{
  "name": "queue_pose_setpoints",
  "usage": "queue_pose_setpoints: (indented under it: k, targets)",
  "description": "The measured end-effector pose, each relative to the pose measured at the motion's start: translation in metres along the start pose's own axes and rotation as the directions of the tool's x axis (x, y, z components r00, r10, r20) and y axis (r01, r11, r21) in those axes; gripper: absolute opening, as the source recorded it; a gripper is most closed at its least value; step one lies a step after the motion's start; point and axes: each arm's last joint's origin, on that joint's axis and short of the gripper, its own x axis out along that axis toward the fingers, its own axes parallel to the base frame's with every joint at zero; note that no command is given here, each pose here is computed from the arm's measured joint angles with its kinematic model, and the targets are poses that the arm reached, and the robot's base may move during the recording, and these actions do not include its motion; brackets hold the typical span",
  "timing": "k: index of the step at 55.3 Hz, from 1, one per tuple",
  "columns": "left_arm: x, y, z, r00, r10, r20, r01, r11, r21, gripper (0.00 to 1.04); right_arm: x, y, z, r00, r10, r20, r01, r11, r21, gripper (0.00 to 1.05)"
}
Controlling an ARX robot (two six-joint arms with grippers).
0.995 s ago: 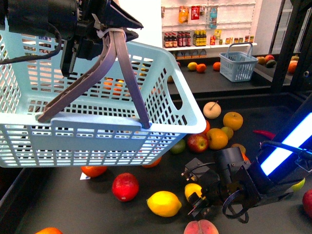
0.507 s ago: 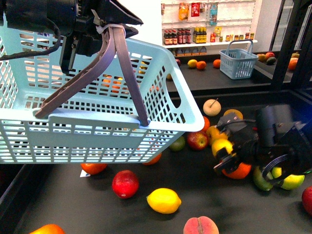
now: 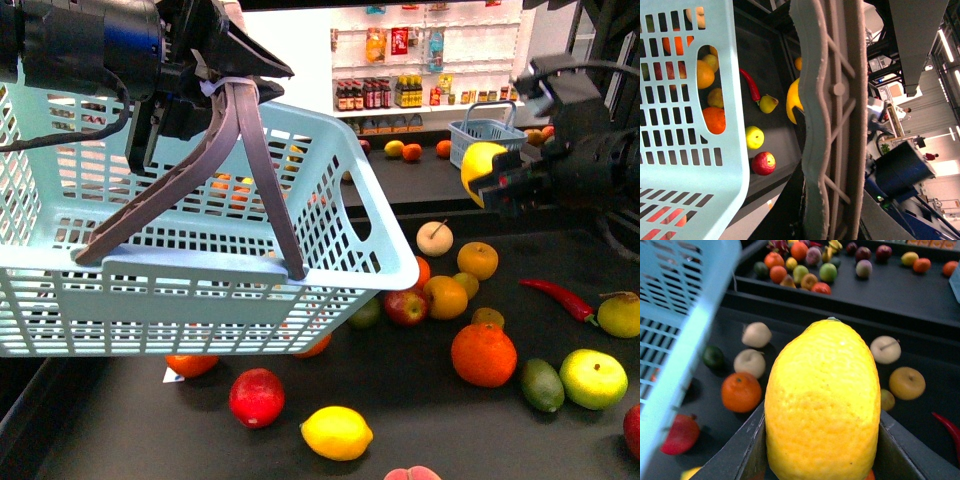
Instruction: Pick lemon from shelf
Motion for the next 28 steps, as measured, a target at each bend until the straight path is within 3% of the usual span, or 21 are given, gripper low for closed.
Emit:
queue_pose_setpoints:
  k: [13, 28]
  targets:
    - [0.0, 0.0, 0.0, 1.0, 0.0, 0.0, 0.0, 1.0, 0.0, 0.12, 0.003, 0.065, 0.005, 0.991, 0.135, -0.013, -0.135, 0.991, 0.012, 0.49]
    - [0.0, 0.0, 0.0, 1.0, 0.0, 0.0, 0.0, 1.0, 0.0, 0.12, 0.015, 0.093, 0.006, 0.983, 0.181, -0.017, -0.18, 0.984, 0.011, 0.49]
